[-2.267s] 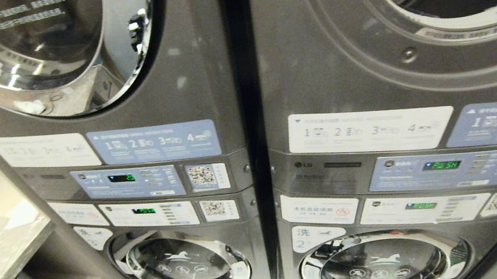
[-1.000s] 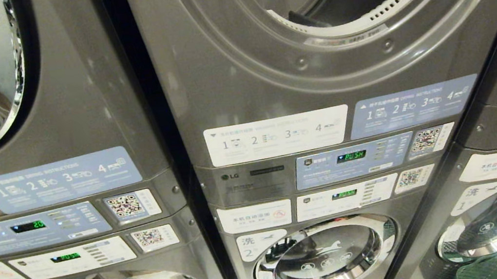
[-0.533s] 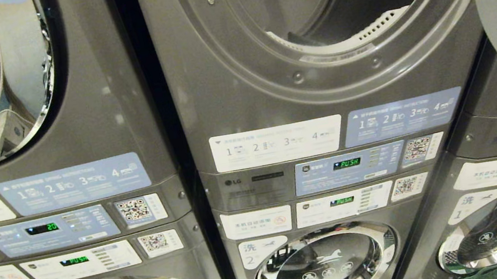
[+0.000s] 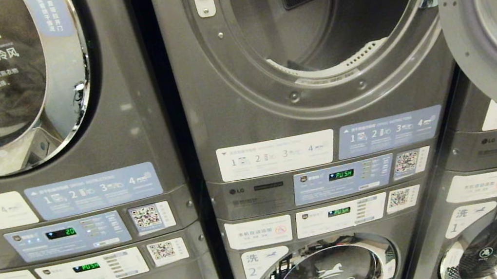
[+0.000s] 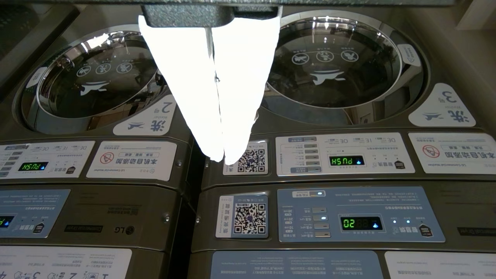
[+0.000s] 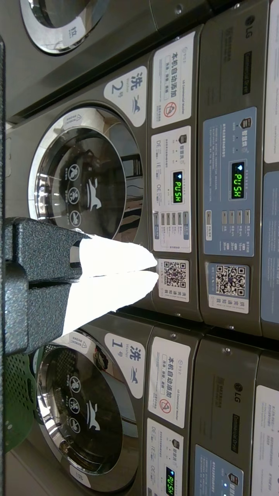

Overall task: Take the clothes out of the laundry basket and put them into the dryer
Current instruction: Close the dryer

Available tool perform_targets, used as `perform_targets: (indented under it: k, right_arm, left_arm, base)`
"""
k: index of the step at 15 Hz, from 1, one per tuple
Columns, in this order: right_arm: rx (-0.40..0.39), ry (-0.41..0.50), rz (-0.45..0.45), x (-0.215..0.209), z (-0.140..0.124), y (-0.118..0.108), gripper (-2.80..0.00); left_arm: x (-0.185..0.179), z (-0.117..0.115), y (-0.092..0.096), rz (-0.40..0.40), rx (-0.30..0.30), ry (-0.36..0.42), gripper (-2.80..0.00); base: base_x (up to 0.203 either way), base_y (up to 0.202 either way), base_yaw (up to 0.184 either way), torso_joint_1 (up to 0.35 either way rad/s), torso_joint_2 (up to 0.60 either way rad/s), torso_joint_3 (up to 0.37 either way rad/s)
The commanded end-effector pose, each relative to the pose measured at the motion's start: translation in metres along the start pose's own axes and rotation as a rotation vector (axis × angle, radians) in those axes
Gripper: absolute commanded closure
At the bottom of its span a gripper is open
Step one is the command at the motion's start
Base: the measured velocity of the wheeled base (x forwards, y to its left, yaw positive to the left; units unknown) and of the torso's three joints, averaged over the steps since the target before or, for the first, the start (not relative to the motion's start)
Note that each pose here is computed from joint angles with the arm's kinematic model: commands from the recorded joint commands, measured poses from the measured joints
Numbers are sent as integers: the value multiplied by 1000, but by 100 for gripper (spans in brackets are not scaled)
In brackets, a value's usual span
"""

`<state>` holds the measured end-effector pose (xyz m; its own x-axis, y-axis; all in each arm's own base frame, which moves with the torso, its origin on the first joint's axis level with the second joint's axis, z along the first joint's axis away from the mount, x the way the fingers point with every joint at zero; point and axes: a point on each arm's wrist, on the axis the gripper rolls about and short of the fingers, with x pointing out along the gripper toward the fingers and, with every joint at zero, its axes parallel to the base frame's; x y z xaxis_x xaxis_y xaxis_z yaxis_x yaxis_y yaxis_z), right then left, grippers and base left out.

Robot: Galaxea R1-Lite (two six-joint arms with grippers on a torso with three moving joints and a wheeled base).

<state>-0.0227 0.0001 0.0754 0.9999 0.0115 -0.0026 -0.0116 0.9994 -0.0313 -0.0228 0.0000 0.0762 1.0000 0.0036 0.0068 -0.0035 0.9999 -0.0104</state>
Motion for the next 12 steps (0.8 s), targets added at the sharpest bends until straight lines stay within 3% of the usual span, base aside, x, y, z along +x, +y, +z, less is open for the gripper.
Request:
perform_targets:
  k: [1, 9, 12]
  right_arm:
    - [-1, -1, 1, 0, 0, 0, 0]
    - [10, -1, -1, 0, 0, 0, 0]
    - [11, -1, -2, 0, 0, 0, 0]
  left_arm:
    - [0, 0, 0, 1, 0, 1, 0]
    - [0, 0, 0, -1, 3, 1, 0]
    - [0, 0, 0, -1, 3, -1, 0]
  base:
    - [0, 0, 0, -2, -3, 68]
    - [0, 0, 0, 1, 0, 9]
    - [5, -98, 6, 3, 2, 2]
